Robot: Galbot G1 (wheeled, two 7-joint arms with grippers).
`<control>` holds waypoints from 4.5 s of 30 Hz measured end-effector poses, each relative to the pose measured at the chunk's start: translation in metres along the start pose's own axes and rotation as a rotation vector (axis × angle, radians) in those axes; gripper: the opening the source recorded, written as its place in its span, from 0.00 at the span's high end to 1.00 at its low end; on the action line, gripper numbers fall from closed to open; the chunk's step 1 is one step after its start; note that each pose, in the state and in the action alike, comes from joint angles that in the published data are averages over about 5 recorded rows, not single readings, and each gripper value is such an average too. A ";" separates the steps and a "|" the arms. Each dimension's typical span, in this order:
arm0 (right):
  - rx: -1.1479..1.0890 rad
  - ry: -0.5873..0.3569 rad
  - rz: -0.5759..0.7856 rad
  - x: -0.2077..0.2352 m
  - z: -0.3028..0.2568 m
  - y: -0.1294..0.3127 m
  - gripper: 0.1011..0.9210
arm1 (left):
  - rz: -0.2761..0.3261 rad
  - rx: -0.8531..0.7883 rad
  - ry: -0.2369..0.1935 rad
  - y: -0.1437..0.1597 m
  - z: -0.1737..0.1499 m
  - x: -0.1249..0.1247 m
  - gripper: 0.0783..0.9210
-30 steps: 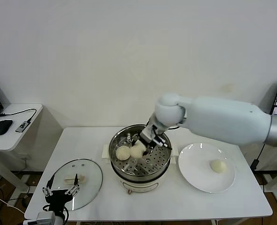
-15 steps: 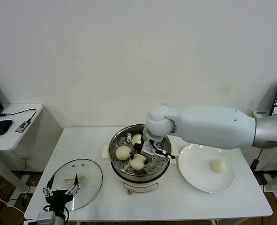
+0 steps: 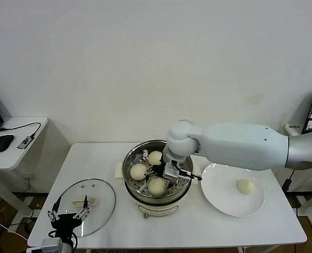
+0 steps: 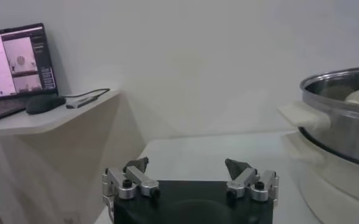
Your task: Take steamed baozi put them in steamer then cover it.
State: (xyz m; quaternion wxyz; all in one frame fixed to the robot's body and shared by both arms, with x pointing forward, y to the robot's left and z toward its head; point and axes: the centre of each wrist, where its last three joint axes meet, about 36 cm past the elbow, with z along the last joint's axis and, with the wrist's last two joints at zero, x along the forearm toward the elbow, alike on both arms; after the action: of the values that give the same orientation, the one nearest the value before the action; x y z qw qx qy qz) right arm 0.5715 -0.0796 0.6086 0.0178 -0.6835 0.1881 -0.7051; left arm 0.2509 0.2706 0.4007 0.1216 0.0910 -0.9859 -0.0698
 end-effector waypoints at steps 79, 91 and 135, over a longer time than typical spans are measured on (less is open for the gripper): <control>-1.263 0.344 -0.052 -0.054 0.108 0.368 0.27 | 0.014 -0.027 0.003 0.002 0.003 -0.004 0.12; -1.264 0.355 -0.038 -0.036 0.108 0.362 0.43 | 0.011 -0.024 0.003 0.002 0.002 -0.003 0.12; -1.183 0.157 0.168 0.048 0.029 0.049 0.40 | 0.029 0.002 -0.002 -0.004 -0.008 -0.006 0.12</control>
State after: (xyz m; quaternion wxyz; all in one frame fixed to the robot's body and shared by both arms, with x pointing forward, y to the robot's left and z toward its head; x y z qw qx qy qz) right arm 0.5851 -0.1457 0.6398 -0.3239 -0.5062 0.6024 -0.5253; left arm 0.2592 0.2669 0.4063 0.1217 0.0767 -0.9873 -0.0673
